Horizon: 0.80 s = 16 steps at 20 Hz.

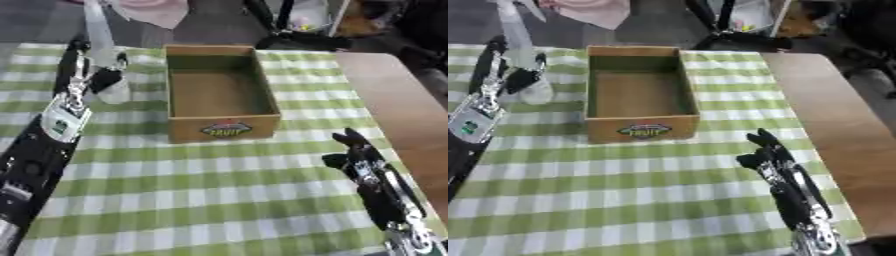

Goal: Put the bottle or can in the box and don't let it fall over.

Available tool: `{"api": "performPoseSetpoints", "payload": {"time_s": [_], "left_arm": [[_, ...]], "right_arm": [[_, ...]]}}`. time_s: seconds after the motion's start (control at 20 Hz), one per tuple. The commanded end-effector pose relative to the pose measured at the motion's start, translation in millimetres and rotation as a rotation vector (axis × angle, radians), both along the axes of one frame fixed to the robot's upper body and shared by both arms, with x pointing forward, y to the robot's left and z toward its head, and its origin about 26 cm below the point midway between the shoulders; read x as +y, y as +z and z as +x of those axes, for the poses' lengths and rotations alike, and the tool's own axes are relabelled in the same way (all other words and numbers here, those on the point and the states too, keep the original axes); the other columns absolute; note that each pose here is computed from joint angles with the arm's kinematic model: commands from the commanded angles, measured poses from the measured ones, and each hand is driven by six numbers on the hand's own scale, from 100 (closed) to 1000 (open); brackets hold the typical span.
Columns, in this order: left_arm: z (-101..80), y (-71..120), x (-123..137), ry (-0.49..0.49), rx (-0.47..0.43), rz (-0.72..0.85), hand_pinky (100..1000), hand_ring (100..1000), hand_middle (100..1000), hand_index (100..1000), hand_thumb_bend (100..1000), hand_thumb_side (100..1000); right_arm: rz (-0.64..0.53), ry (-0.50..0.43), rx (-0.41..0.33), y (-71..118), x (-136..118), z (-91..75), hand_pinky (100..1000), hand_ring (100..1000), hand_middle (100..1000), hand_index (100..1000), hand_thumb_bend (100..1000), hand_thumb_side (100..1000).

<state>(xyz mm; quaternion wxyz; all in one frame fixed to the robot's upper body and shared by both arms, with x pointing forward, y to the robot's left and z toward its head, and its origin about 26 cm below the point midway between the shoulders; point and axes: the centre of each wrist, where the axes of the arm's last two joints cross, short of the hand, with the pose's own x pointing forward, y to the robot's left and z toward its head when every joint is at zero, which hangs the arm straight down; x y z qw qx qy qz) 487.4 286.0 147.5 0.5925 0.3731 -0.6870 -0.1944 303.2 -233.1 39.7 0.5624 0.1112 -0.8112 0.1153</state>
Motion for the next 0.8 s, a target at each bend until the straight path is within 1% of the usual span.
{"api": "performPoseSetpoints", "payload": {"time_s": [0.05, 0.1, 0.15, 0.2, 0.35, 0.4, 0.5, 0.55, 0.6, 0.8], "left_arm": [[3.1, 16.2, 0.3, -0.007, -0.032, 0.005, 826, 1000, 1000, 660, 100, 249], [2.9, 15.8, -0.2, -0.008, -0.033, 0.003, 823, 1000, 986, 553, 100, 193], [2.8, 15.4, -0.4, -0.009, -0.034, 0.000, 818, 1000, 935, 474, 100, 117], [2.5, 14.8, -0.7, -0.011, -0.034, -0.003, 818, 1000, 933, 476, 100, 100], [0.9, 16.0, -0.8, -0.034, -0.049, -0.012, 814, 1000, 938, 469, 100, 110], [-0.1, 17.8, 0.0, -0.043, -0.062, -0.019, 811, 1000, 944, 463, 100, 119], [-2.5, 22.5, 2.1, -0.061, -0.091, -0.042, 806, 1000, 966, 452, 100, 165], [-3.8, 25.0, 3.4, -0.069, -0.103, -0.056, 806, 1000, 966, 452, 100, 165], [-5.3, 29.2, 5.2, -0.075, -0.122, -0.074, 796, 1000, 974, 435, 100, 227], [-13.9, 51.1, 12.3, -0.108, -0.205, -0.159, 786, 1000, 980, 432, 100, 249]], "right_arm": [[0.000, 0.004, -0.019, 5.2, -1.0, 1.6, 794, 722, 911, 1000, 100, 641], [0.000, 0.004, -0.018, 5.1, -0.9, 1.6, 794, 722, 911, 1000, 100, 641], [0.000, 0.004, -0.018, 5.0, -0.9, 1.7, 794, 722, 911, 1000, 100, 642], [0.000, 0.004, -0.017, 4.9, -0.9, 1.7, 793, 722, 912, 1000, 100, 641], [0.000, 0.002, -0.017, 4.6, -1.1, 1.9, 794, 722, 912, 1000, 100, 642], [0.000, 0.000, -0.016, 4.5, -1.3, 1.9, 794, 722, 912, 1000, 100, 650], [0.000, -0.002, -0.018, 4.8, -1.5, 2.1, 794, 722, 912, 1000, 100, 643], [0.001, -0.004, -0.018, 5.0, -1.7, 2.2, 794, 722, 912, 1000, 100, 643], [0.001, -0.007, -0.018, 5.0, -2.1, 2.2, 794, 722, 912, 1000, 100, 644], [0.000, -0.013, -0.019, 4.9, -3.1, 2.1, 794, 722, 912, 1000, 100, 646]]}}
